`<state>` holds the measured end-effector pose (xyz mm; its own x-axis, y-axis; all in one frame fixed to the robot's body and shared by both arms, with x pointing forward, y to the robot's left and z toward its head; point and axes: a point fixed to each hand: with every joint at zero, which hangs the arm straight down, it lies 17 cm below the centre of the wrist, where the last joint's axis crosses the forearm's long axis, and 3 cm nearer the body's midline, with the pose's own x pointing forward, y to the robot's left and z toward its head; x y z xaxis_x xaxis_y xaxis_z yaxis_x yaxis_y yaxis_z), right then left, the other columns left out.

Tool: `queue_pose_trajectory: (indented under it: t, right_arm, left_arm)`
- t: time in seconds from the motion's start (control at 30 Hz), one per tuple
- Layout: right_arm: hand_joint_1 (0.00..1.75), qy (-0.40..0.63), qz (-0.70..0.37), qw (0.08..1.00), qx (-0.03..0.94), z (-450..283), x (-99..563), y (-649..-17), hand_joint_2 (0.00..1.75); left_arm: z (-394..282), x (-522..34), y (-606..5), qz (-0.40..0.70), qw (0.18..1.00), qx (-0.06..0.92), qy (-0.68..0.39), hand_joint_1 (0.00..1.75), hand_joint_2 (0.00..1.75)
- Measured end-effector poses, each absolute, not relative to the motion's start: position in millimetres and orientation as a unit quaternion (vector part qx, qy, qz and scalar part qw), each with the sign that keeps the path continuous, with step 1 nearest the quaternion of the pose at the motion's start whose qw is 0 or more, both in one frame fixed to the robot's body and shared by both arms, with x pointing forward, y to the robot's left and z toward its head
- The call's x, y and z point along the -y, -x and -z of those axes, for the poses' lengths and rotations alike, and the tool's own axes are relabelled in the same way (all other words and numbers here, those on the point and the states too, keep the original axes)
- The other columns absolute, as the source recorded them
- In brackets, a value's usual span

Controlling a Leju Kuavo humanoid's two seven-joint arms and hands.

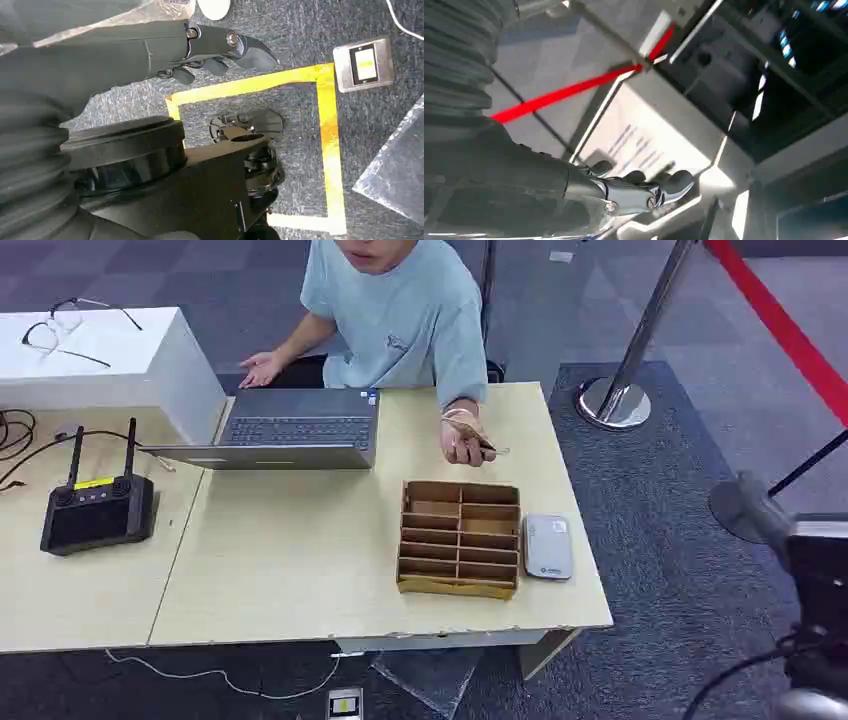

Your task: Pass the card to the sensor for recognition and then transmit it.

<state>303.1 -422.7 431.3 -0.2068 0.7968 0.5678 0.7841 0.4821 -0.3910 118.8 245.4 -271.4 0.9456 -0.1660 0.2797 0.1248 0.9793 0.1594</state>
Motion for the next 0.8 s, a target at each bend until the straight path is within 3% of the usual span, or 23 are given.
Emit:
queue_pose_trajectory:
  t: [0.8]
  right_arm:
    - [0.0,0.373,-0.162,0.468,0.784,-326.0,302.4,-385.2,1.75]
  left_arm:
    - [271.2,-243.4,-120.1,0.097,0.982,0.148,-0.065,0.0,1.75]
